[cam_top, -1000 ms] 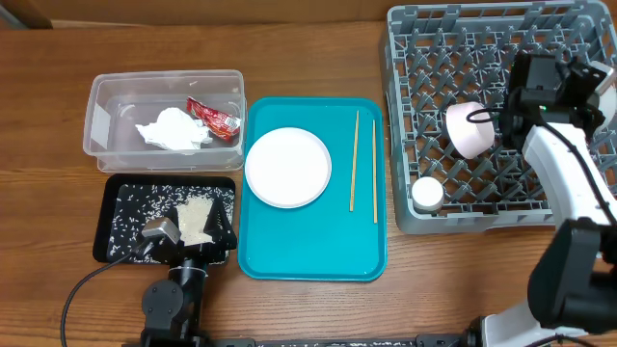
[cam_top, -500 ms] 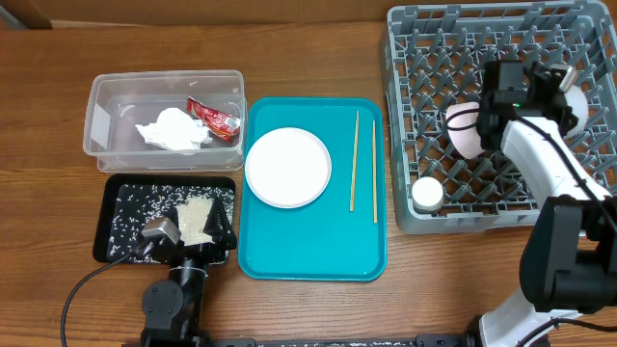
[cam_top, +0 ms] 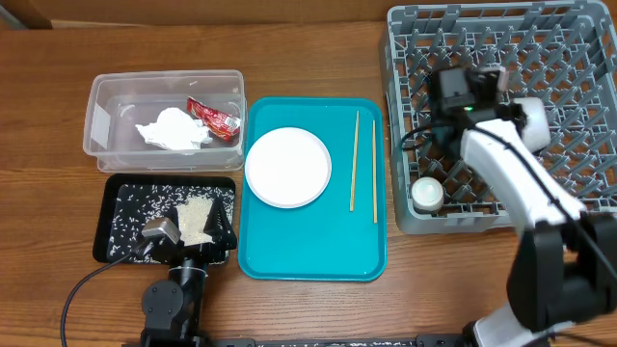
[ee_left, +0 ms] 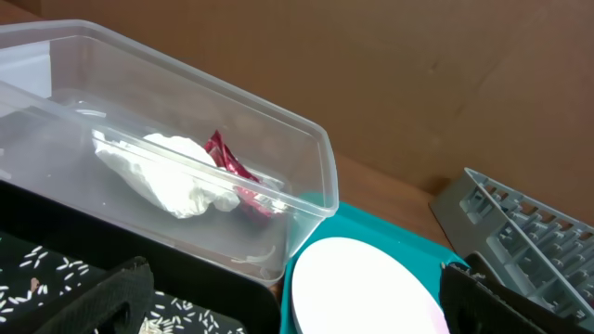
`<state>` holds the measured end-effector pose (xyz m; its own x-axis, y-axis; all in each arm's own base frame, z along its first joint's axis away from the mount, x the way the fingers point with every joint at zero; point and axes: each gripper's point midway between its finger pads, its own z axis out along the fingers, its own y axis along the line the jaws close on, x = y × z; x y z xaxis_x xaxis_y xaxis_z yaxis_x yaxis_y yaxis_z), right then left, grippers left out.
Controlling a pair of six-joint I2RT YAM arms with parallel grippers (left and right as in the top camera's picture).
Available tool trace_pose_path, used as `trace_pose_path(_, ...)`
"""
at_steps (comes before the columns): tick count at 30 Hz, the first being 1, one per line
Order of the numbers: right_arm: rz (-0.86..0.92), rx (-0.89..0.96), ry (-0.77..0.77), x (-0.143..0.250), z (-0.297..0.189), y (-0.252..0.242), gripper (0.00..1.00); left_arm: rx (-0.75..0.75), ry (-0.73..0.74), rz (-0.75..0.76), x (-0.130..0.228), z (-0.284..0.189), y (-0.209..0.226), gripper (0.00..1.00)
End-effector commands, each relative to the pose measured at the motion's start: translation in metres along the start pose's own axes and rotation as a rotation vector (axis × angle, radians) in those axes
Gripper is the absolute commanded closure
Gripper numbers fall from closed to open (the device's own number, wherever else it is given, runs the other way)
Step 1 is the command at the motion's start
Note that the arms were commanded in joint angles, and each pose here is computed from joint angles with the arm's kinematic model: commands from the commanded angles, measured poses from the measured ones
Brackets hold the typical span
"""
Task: Sort waste into correct bins and load items into the dishwasher
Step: 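Grasp the edge of the white plate with the right gripper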
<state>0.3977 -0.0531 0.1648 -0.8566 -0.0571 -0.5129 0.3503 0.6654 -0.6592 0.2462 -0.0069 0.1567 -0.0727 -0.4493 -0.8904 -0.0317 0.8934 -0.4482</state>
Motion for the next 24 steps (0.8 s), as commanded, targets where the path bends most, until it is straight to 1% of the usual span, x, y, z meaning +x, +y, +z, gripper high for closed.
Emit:
trace_pose_path(1,0.113,-0.463,-0.113,-0.035,-0.098,0.030,0.38,0.002,-0.009,-0.012,-0.002,0.000,0.001,0.00)
trace_pose_path(3,0.067,-0.729,-0.097,-0.025,-0.144,0.066,0.39,0.002,-0.009,-0.012,-0.002,0.000,0.001,0.00)
trace_pose_path(4,0.020,-0.881,-0.071,-0.014,-0.172,0.087,0.38,0.002,-0.009,-0.012,-0.002,0.000,0.001,0.00)
trace_pose_path(6,-0.061,-1.124,-0.003,0.010,-0.218,0.120,0.38,0.002,-0.009,-0.012,-0.002,0.000,0.001,0.00)
trace_pose_path(8,-0.065,-1.224,0.083,0.031,-0.240,0.143,0.33,0.002,-0.009,-0.012,-0.002,0.000,0.001,0.00)
trace_pose_path(10,-0.035,-1.220,0.165,0.050,-0.245,0.162,0.34,0.002,-0.009,-0.012,-0.002,0.000,0.001,0.00)
trace_pose_path(13,0.042,-1.144,0.258,0.072,-0.236,0.190,0.35,0.002,-0.009,-0.012,-0.002,0.000,0.001,0.00)
trace_pose_path(17,0.110,-1.022,0.296,0.083,-0.210,0.222,0.39,0.002,-0.009,-0.012,-0.002,0.000,0.001,0.00)
trace_pose_path(19,0.126,-0.995,0.306,0.085,-0.198,0.239,0.40,0.002,-0.009,-0.012,-0.002,0.000,0.001,0.00)
trace_pose_path(21,0.128,-0.994,0.311,0.086,-0.189,0.255,0.48,0.002,-0.009,-0.012,-0.002,0.000,0.001,0.00)
trace_pose_path(22,0.126,-0.993,0.314,0.088,-0.186,0.263,0.55,0.002,-0.009,-0.012,-0.002,0.000,0.001,0.00)
trace_pose_path(23,0.123,-0.991,0.318,0.091,-0.182,0.269,0.66,0.002,-0.009,-0.012,-0.002,0.000,0.001,0.00)
trace_pose_path(24,0.117,-0.986,0.327,0.094,-0.179,0.274,0.71,0.002,-0.009,-0.012,-0.002,0.000,0.001,0.00)
